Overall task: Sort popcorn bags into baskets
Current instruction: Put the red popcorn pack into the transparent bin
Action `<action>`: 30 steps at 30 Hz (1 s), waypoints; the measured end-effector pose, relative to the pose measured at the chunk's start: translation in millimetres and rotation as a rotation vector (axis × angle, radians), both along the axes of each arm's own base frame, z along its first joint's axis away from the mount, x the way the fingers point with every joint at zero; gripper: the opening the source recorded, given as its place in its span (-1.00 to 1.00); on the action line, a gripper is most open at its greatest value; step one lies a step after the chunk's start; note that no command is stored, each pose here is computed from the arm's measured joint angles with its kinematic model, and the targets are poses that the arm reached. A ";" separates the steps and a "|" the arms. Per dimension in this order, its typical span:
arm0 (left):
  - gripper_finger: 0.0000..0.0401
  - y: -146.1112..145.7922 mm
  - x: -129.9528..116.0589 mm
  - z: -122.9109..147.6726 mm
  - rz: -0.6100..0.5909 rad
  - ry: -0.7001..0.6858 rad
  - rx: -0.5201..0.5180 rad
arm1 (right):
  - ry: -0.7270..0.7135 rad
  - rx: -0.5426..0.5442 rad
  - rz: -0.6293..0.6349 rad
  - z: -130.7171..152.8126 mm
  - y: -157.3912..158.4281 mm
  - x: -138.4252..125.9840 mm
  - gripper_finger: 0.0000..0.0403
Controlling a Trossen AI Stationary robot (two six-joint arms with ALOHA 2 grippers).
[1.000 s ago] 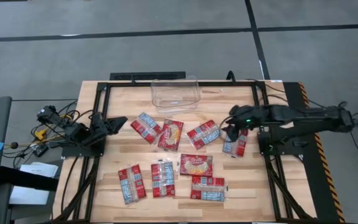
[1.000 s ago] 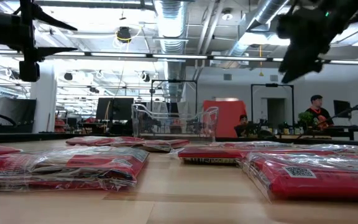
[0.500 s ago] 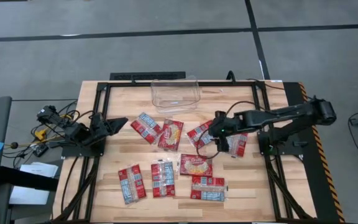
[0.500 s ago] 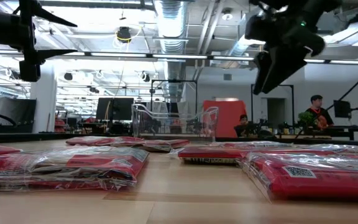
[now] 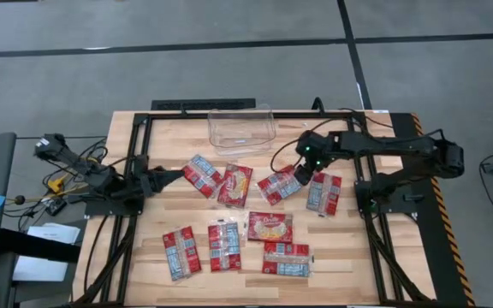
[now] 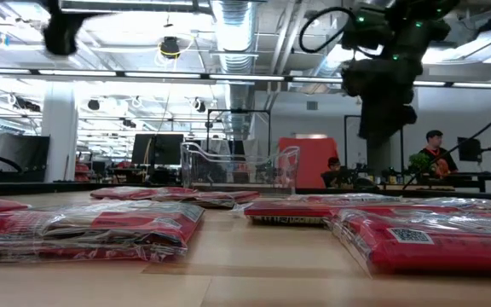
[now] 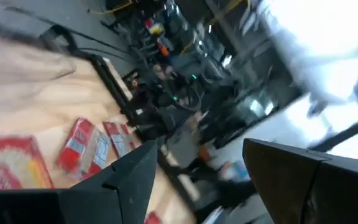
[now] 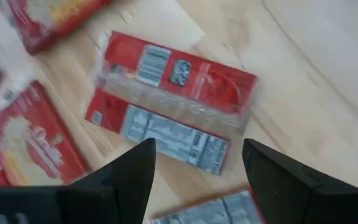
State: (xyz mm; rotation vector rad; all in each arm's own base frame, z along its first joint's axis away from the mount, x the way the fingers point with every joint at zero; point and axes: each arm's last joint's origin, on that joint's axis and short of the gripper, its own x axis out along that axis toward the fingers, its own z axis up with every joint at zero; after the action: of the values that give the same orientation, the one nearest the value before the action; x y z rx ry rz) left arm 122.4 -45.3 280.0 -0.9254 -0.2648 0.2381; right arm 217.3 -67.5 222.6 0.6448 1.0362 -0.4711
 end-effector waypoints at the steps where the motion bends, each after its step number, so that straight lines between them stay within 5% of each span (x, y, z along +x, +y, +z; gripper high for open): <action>1: 0.14 -3.9 9.8 10.3 -0.008 0.049 0.043 | 0.000 0.026 -0.038 -2.0 -0.9 -4.2 0.32; 5: 0.14 -12.2 57.3 33.8 -0.028 0.304 0.120 | 0.002 0.085 -0.139 -12.6 -5.1 -17.8 0.32; 11: 0.14 3.5 124.6 25.2 -0.071 0.582 0.059 | -0.009 0.102 -0.066 -28.3 -3.1 -21.4 0.32; 22: 0.14 24.5 217.6 -53.7 -0.226 0.589 -0.038 | -0.066 0.042 -0.012 -36.7 -18.6 -11.3 0.57; 30: 0.14 22.0 257.7 -109.6 -0.252 0.631 -0.114 | -0.010 0.040 0.032 -53.4 -25.1 -5.1 0.69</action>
State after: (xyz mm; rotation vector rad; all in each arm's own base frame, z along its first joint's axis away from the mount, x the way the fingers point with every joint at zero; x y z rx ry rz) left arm 380.0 -23.3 170.3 -0.9403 0.4493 0.3016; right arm 212.2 -92.6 169.2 0.6649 1.0471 -0.4201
